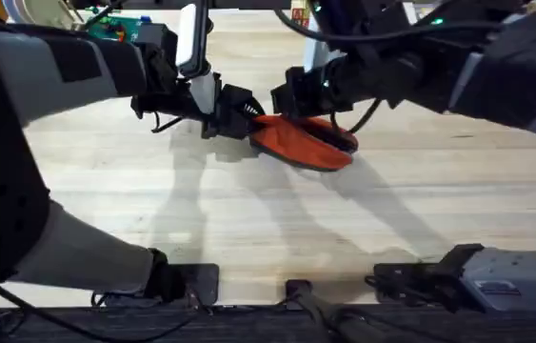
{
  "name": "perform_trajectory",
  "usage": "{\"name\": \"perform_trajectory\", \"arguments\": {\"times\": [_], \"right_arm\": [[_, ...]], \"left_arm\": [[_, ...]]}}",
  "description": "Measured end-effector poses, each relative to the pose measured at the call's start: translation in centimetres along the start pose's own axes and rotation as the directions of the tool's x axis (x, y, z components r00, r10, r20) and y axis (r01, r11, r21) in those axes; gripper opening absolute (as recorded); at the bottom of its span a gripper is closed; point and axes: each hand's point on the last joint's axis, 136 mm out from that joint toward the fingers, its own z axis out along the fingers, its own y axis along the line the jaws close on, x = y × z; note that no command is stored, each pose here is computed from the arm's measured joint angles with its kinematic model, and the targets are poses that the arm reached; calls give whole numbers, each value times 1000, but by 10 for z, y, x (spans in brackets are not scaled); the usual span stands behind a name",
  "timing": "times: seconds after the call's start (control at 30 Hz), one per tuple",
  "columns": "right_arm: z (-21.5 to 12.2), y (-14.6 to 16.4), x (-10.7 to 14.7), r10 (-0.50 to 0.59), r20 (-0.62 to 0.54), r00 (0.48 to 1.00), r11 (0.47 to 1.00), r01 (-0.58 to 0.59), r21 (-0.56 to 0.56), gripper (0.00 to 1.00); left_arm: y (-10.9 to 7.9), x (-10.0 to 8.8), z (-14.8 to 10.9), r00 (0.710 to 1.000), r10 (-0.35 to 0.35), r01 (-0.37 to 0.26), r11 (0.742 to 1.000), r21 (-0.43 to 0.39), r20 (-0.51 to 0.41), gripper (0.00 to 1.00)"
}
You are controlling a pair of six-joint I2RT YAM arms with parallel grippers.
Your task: Unzip the bag, pick up the pens from the table one at a time and place them inside, then zip the bag closed.
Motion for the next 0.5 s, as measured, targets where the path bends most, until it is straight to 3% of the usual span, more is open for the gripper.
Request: {"name": "perform_trajectory", "arguments": {"times": [0.3, 0.5], "right_arm": [[-21, -31, 15, 35, -59, 998, 996, -30, 83, 31], [-32, -68, 35, 85, -142, 986, 977, -55, 204, 32]], "left_arm": [[-4, -8, 5, 999, 7, -7, 1000, 21, 32, 43], [-4, -4, 5, 1000, 4, -4, 1000, 19, 10, 43]]}}
